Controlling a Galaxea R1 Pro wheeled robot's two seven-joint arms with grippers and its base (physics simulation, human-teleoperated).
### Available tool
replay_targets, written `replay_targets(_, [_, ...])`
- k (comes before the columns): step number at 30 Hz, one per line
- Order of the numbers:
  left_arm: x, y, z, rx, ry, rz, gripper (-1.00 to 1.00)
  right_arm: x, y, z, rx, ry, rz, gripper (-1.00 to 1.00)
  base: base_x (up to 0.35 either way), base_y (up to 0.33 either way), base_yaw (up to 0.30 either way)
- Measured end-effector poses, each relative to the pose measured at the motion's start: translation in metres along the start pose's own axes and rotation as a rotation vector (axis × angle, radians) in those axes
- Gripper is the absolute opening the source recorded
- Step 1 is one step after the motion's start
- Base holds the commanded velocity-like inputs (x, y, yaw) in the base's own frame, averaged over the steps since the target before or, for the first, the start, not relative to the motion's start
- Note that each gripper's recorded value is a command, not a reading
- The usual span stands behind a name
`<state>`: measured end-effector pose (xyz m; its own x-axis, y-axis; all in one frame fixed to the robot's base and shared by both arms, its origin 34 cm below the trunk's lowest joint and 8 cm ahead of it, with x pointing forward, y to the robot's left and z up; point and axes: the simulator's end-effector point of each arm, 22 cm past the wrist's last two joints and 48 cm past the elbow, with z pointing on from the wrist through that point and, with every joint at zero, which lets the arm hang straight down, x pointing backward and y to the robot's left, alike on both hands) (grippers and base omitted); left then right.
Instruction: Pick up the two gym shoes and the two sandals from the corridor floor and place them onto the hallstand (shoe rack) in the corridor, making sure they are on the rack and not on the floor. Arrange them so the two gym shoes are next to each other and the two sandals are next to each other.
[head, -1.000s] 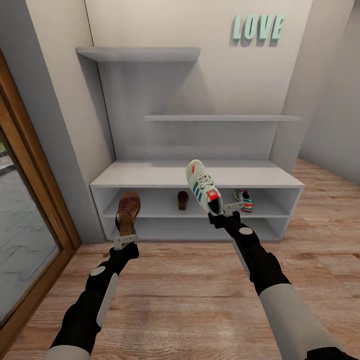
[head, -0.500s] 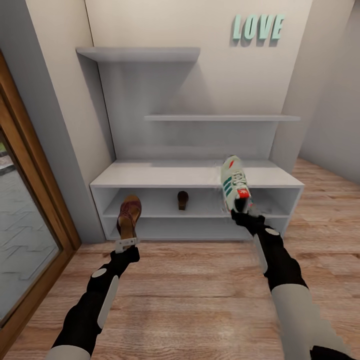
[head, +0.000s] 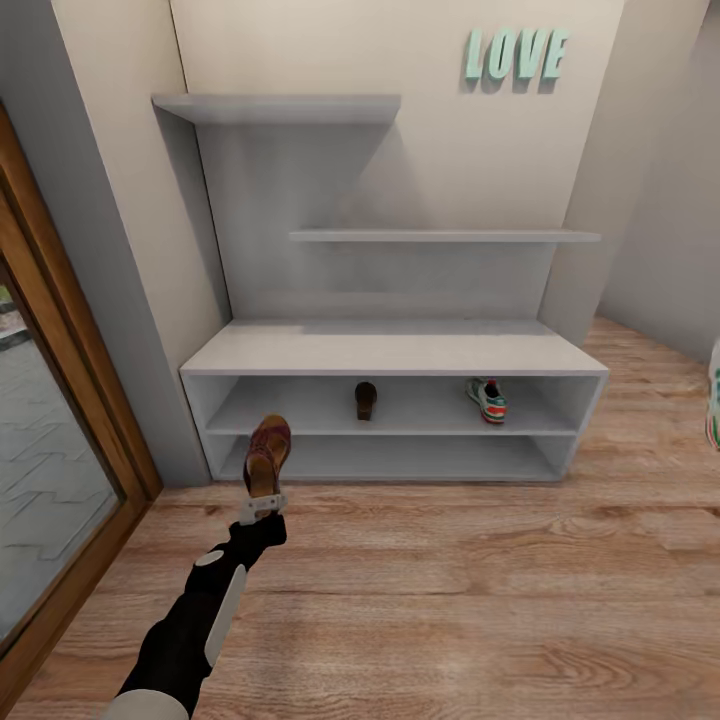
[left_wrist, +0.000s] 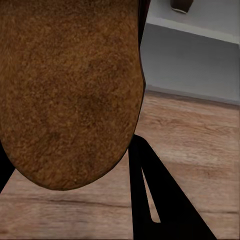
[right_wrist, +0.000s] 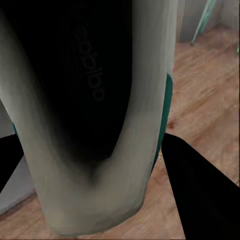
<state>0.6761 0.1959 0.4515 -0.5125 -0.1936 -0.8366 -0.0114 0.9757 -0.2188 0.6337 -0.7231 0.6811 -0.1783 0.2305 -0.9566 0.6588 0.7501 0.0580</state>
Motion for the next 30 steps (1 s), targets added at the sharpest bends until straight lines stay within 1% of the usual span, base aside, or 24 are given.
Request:
replay_targets(1, [0.001,0.0,0.0,0.0,0.003,0.0,-1.0,-0.004,-0.012,-0.001,0.016,-0.001,0.016,-1.0,0.0,0.0,0.0])
replay_targets(3, [0.005,-0.001,0.001,-0.001,0.012,-0.001,-1.0,-0.012,-0.061,-0.005,0.087,0.018,0.066,-1.0,0.0,0.0,0.0])
replay_targets(4, [0.006,-0.001,0.001,-0.001,0.019,-0.001,-1.0,-0.012,-0.078,-0.007,0.11,0.032,0.097,-1.0,0.0,0.0,0.0])
replay_targets(6, [0.015,-0.001,0.001,-0.003,0.057,-0.001,-1.0,-0.017,-0.108,-0.013,0.149,0.041,0.14,-1.0,0.0,0.0,0.0])
replay_targets(7, [0.022,0.0,0.001,-0.004,0.091,-0.001,-1.0,-0.024,-0.122,-0.016,0.167,0.035,0.148,-1.0,0.0,0.0,0.0])
replay_targets(8, [0.034,0.001,-0.001,-0.005,0.147,0.0,-1.0,-0.035,-0.14,-0.02,0.192,0.023,0.15,-1.0,0.0,0.0,0.0])
replay_targets(10, [0.047,0.003,-0.003,-0.008,0.21,0.002,-1.0,-0.045,-0.164,-0.024,0.225,0.019,0.147,-1.0,0.0,0.0,0.0])
replay_targets(12, [0.049,0.005,-0.004,-0.012,0.228,0.005,-1.0,-0.045,-0.178,-0.024,0.241,0.033,0.147,-1.0,0.0,0.0,0.0])
replay_targets(15, [0.05,0.009,-0.005,-0.017,0.237,0.009,-1.0,-0.042,-0.188,-0.024,0.254,0.048,0.148,-1.0,0.0,0.0,0.0])
replay_targets(24, [0.047,0.009,-0.004,-0.016,0.238,0.01,-1.0,-0.041,-0.189,-0.024,0.256,0.053,0.149,-1.0,0.0,0.0,0.0])
replay_targets(30, [0.047,0.009,0.0,-0.016,0.241,0.01,-1.0,-0.026,-0.187,-0.022,0.257,0.11,0.149,-1.0,0.0,0.0,0.0])
